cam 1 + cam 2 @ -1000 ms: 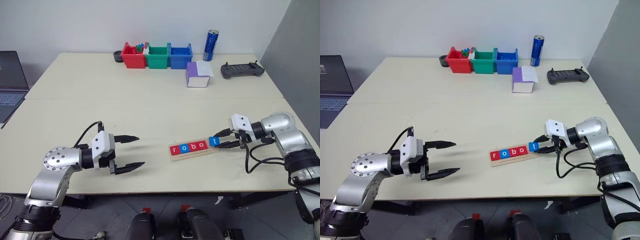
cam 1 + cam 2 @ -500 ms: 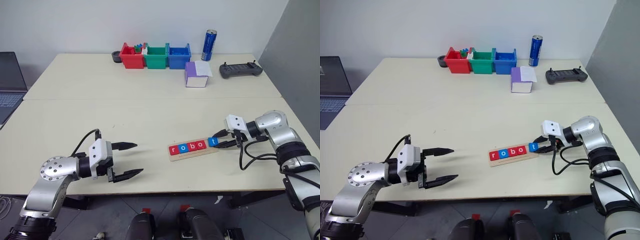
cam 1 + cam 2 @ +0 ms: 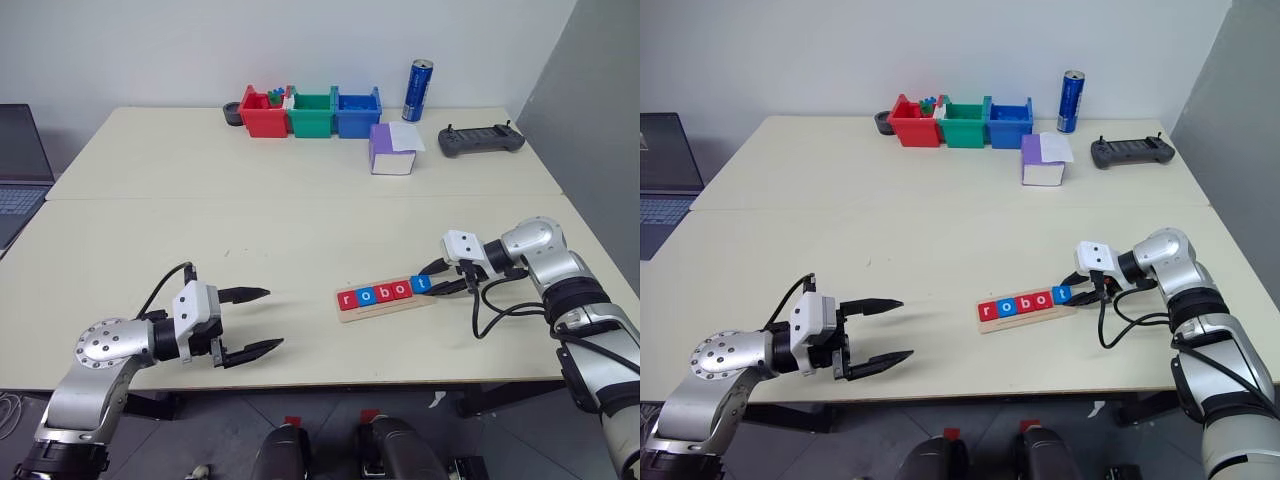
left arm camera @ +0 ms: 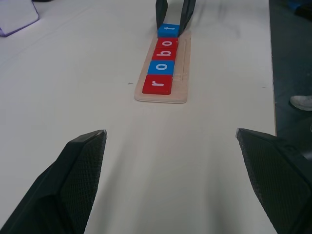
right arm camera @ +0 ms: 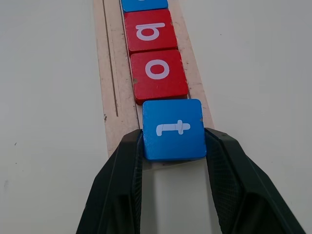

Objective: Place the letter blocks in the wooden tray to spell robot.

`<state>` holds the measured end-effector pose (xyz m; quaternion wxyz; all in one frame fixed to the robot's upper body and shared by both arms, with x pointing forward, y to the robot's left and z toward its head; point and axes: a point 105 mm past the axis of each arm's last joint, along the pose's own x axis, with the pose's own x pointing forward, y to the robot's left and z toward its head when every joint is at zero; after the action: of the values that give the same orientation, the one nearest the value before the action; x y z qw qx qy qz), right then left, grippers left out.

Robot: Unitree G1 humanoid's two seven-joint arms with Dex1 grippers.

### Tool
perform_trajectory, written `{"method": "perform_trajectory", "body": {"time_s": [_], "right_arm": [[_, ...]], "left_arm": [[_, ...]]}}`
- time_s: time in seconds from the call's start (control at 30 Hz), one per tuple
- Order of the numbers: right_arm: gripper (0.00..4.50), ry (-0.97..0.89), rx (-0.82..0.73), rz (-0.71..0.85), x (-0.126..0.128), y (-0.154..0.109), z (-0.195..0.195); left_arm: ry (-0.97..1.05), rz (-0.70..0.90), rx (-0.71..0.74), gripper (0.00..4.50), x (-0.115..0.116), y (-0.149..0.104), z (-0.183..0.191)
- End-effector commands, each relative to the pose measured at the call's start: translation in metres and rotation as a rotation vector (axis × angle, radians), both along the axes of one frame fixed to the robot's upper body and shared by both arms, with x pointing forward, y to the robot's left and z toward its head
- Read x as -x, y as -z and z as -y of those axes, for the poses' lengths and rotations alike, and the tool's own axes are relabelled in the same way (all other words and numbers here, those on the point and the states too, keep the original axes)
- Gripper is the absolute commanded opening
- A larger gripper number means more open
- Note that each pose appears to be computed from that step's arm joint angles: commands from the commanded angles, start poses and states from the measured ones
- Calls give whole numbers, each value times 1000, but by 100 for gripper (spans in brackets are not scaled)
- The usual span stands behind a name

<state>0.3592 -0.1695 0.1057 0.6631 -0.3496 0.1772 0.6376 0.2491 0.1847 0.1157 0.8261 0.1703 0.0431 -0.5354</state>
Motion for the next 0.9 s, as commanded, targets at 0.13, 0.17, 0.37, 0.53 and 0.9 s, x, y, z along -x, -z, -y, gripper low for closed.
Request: {"method": "perform_trajectory", "body": {"time_s": [0.13, 0.17, 0.37, 0.53, 0.9], "right_arm": [[146, -64, 22, -14, 4, -5, -1], [146, -68, 19, -16, 5, -6, -1], [146, -79, 12, -21, 5, -7, -2], [146, -98, 13, -21, 6, -7, -5], [181, -94, 32, -16, 3, -6, -7]], "left_arm": [[4, 56, -7, 450, 2, -11, -1], [4, 55, -8, 450, 2, -11, -1], [1, 52, -11, 450, 3, -11, -2], [-5, 48, -16, 450, 4, -11, -4], [-26, 47, -24, 450, 5, -12, -10]]}}
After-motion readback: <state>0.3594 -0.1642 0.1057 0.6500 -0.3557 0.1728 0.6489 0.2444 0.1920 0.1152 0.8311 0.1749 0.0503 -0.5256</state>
